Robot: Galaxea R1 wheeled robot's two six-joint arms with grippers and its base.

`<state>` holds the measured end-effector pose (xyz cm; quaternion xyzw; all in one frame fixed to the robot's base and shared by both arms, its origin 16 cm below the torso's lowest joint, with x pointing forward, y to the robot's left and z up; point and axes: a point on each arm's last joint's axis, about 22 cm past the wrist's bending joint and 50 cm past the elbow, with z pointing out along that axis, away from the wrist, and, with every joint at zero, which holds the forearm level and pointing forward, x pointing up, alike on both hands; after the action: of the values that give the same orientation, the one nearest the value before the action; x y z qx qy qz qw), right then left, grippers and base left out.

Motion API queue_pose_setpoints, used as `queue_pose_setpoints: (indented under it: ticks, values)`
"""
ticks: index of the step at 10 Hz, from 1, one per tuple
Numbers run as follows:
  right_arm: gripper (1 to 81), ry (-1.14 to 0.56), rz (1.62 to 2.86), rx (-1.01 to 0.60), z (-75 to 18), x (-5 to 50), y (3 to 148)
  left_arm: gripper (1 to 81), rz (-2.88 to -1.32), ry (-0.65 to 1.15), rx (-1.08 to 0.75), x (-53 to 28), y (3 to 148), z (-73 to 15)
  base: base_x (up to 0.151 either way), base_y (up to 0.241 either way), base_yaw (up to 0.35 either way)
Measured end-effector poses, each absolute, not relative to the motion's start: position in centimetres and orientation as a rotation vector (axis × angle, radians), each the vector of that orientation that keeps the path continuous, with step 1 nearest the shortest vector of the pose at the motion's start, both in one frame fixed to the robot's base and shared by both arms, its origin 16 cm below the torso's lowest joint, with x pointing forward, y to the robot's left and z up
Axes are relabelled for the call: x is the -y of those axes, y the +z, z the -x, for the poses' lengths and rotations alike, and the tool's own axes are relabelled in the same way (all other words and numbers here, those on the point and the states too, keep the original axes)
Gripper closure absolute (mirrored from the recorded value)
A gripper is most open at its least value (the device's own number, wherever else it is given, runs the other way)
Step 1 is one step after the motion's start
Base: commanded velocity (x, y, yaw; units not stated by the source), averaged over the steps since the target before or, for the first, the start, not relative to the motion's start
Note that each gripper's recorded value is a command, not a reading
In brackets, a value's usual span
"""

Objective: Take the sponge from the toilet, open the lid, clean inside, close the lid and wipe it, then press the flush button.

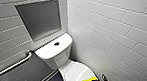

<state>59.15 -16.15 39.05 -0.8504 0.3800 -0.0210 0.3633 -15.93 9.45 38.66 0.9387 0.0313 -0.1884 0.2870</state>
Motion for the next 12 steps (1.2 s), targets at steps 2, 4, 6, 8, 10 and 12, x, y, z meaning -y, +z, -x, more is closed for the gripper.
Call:
queue_pose_setpoints:
  ticks: [2, 4, 6, 8, 10, 12]
  values:
    - [1.0, -0.042, 2.183, -0.981, -59.2, 14.4, 38.3, 1.0, -2.509, -0.499, -0.082, -9.3, 38.1, 15.7, 0.0, 0.0, 0.0]
    - [1.0, -0.017, 2.181, -0.983, -59.4, 13.4, 37.6, 1.0, -2.515, -0.475, -0.078, -9.4, 36.7, 14.5, 0.0, 0.0, 0.0]
    - [1.0, -0.006, 2.18, -0.982, -60.4, 13.5, 38.0, 1.0, -2.518, -0.475, -0.078, -9.5, 36.4, 14.4, 0.0, 0.0, 0.0]
    - [1.0, -0.003, 2.178, -1.013, -61.2, 14.2, 38.0, 1.0, -2.518, -0.476, -0.082, -9.5, 36.4, 14.4, 0.0, 0.0, 0.0]
    - [1.0, -0.001, 2.176, -1.048, -61.3, 14.8, 37.7, 1.0, -2.519, -0.479, -0.09, -9.5, 36.4, 14.4, 0.0, 0.0, 0.0]
    - [1.0, -0.002, 2.185, -1.063, -60.9, 15.1, 37.0, 1.0, -2.52, -0.481, -0.094, -9.5, 36.4, 14.4, 0.0, 0.0, 0.0]
